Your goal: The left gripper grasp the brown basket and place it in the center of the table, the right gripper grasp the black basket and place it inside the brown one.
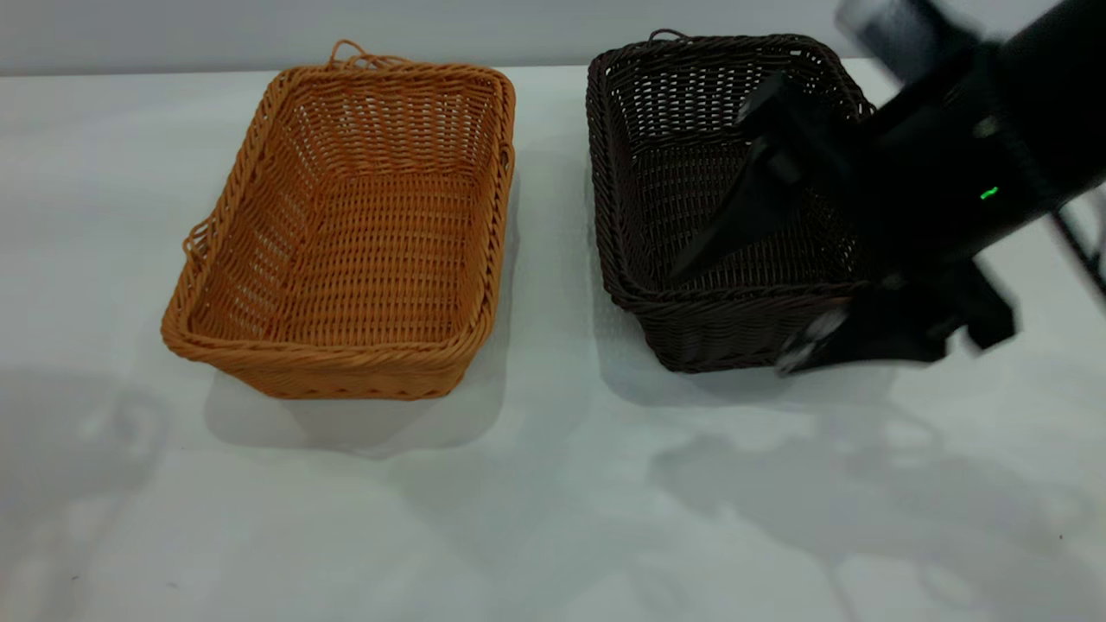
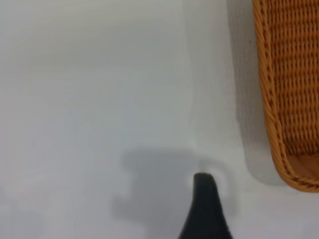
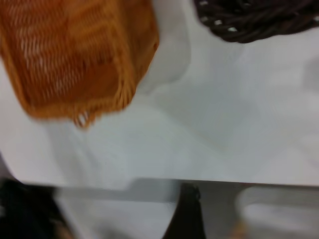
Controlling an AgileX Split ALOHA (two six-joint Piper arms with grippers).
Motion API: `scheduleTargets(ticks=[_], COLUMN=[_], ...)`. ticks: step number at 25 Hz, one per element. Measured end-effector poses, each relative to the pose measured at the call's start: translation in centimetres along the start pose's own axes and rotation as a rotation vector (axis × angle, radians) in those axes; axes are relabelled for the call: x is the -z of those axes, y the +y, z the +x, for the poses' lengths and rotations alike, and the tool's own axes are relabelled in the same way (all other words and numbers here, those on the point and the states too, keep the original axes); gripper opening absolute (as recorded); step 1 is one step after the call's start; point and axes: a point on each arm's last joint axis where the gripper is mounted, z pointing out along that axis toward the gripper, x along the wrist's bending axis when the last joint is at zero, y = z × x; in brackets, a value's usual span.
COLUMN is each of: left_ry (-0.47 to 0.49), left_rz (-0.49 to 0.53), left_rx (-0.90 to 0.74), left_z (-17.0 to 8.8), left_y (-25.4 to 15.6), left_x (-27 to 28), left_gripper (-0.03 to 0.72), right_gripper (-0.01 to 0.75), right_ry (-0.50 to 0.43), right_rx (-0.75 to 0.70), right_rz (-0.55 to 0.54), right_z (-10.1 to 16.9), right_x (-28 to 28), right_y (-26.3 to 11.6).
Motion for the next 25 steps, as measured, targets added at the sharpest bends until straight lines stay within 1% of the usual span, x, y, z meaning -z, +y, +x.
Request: scheduleTargets(ticks=[2,3,7,11,14,17,19,22,25], left_ry=[0.0,0.0,0.0,0.0,0.0,0.0,0.0,0.0,0.0], left_rz=[-0.008,-0.012,-0.015,-0.015,-0.015,-0.015,-0.015,-0.023,-0.042], left_rx=[0.0,0.0,0.0,0.0,0.0,0.0,0.0,0.0,0.017], left_z=[0.0,0.0,0.0,0.0,0.0,0.0,0.0,0.0,0.0], left_y=[0.1,0.1,0.2,0.2,0.2,0.2,0.2,0.2,0.5], left_x=[-0.1,-0.1,-0.1,-0.1,-0.1,-0.1,-0.1,-0.1,-0.2], left_gripper=[0.5,0.5,0.5,0.5,0.5,0.5,0.5,0.5,0.5], right_gripper=[0.575,0.575,0.575,0.575,0.575,0.575,0.575,0.575,0.573], right_ry=[0.027,0.035,0.036,0.042,0.033,-0.01,-0.027,-0.045,-0.085], right_rx=[-0.15,-0.191,-0.292,-0.367,-0.431,-0.556,-0.607,-0.657,-0.708], right_rz=[0.009,0.01,0.023,0.01,-0.044,-0.118,-0.145,-0.178,-0.267], right_z=[-0.5,-0.6,-0.8,-0.3,0.1,-0.4,-0.8,-1.1,-1.5], right_x=[-1.4,-2.0,-4.0,-5.1,-5.1,-5.1,-5.2,-5.2,-5.1], right_y=[0.4,0.7,1.9,3.2,4.2,4.8,4.9,5.2,5.7])
